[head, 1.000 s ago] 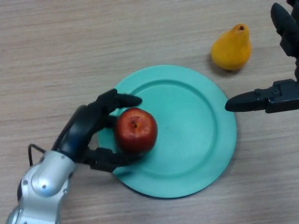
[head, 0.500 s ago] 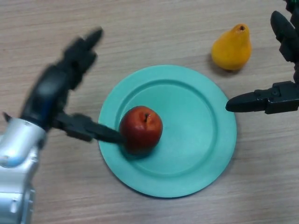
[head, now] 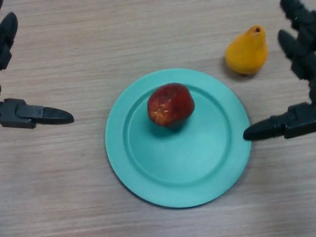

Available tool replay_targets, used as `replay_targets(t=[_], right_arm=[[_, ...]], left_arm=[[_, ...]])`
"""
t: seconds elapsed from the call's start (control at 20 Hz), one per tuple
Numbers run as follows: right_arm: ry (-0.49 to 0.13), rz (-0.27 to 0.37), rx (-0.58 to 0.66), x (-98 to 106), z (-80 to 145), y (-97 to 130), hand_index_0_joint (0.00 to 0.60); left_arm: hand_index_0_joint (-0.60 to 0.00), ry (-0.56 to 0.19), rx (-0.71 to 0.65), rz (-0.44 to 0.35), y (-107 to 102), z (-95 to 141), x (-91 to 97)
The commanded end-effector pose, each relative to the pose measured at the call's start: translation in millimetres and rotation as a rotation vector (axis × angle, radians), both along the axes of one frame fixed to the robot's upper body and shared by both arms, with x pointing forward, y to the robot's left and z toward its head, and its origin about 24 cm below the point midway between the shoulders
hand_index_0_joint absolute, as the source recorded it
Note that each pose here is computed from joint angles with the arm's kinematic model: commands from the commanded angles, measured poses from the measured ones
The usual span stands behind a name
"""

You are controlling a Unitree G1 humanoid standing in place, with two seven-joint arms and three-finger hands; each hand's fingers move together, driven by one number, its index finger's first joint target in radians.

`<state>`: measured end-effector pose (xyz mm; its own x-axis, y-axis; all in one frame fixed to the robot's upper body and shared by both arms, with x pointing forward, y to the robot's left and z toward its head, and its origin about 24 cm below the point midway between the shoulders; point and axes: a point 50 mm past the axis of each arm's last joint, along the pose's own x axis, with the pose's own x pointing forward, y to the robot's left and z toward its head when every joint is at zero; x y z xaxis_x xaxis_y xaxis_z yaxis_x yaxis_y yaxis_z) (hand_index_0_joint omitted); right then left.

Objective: Pick up the red apple and place it on the plate

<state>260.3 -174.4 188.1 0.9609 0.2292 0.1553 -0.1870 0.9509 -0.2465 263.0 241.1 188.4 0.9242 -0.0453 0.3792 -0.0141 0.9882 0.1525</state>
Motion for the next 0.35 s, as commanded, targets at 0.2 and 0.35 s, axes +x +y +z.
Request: replay_targets(t=[0.2, 0.35], right_arm=[[-0.254, -0.065, -0.040, -13, 30, -15, 0.000], [-0.258, -0.072, -0.034, -16, 31, -16, 0.000]], left_arm=[[0.000, -0.188, 0.073, -0.042, -2, 33, -25.9], [0.000, -0.180, 0.105, -0.059, -10, 33, -27.7]])
